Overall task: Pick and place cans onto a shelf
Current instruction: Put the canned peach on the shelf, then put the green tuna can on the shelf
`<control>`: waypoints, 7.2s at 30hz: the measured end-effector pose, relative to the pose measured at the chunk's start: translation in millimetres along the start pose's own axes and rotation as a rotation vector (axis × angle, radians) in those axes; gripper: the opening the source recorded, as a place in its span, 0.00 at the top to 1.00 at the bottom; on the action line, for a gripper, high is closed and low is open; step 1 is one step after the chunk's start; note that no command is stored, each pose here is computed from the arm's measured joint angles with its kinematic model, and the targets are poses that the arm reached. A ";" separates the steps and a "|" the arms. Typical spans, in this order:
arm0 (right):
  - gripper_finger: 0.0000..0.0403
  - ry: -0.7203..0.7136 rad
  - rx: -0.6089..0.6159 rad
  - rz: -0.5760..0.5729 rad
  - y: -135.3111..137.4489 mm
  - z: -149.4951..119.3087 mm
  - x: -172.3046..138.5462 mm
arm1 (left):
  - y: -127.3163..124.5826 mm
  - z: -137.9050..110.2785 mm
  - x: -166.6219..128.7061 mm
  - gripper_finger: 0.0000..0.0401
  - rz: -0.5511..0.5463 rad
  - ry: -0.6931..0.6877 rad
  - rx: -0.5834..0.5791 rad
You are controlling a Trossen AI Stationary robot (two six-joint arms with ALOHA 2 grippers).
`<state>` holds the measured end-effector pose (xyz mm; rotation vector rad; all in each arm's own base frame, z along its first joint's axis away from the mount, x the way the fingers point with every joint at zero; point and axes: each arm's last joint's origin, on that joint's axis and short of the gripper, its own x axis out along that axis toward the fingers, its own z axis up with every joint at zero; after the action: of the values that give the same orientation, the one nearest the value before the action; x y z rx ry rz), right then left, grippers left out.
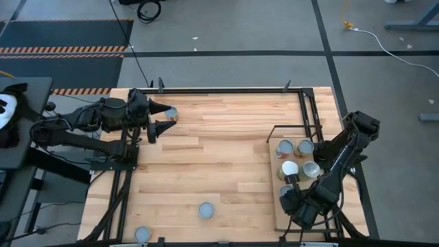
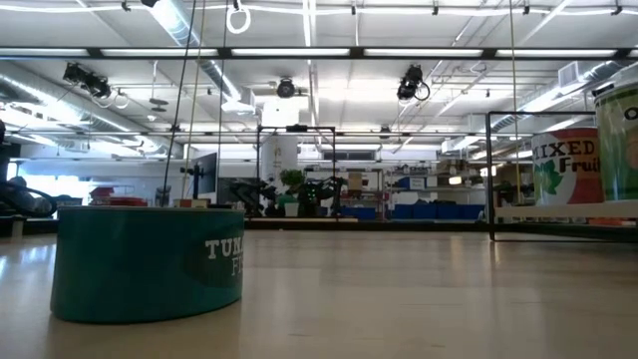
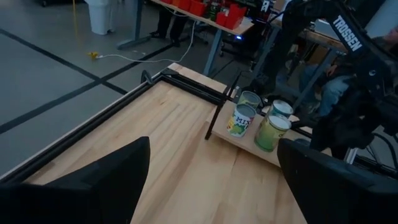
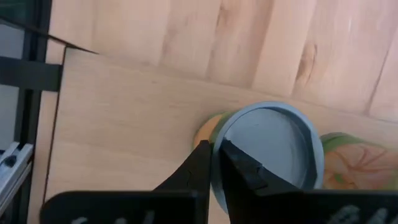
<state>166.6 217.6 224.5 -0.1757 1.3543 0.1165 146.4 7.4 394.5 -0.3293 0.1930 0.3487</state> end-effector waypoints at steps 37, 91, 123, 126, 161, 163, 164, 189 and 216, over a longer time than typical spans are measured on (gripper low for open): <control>0.78 -0.059 0.001 0.063 -3.2 25.8 -27.2 | -0.5 1.2 0.0 0.11 -0.005 -0.012 -0.009; 0.65 -0.510 -0.633 0.284 -64.0 255.2 137.6 | 0.5 -4.6 -4.1 0.11 -0.059 0.070 -0.106; 0.60 -0.450 -0.618 0.256 -63.2 254.0 143.8 | -8.1 -7.9 -7.2 0.11 -0.107 0.081 -0.052; 0.61 -0.447 -0.659 0.217 -62.4 254.0 146.4 | -8.8 -8.2 -7.9 0.11 -0.114 0.083 -0.050; 0.98 0.061 0.929 0.117 -85.5 114.8 -103.7 | 9.3 25.8 -83.3 0.11 -0.204 -0.294 0.051; 0.98 0.136 1.038 0.086 -76.8 91.2 -117.4 | 7.6 30.6 -82.6 0.11 -0.187 -0.346 0.077; 0.98 0.165 1.084 0.075 -71.1 81.8 -119.9 | 6.2 32.3 -81.2 0.11 -0.184 -0.360 0.095; 0.97 0.233 1.359 0.074 -21.9 -46.5 -16.1 | -15.2 45.3 -39.0 0.11 -0.144 -0.430 0.146; 0.72 0.194 1.351 0.042 -29.2 -49.3 -14.5 | -12.3 50.1 -39.8 0.11 -0.126 -0.473 0.114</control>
<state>121.5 179.7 230.3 0.9934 1.3706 -0.7923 120.6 1.9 454.1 -0.1383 -0.2707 0.2809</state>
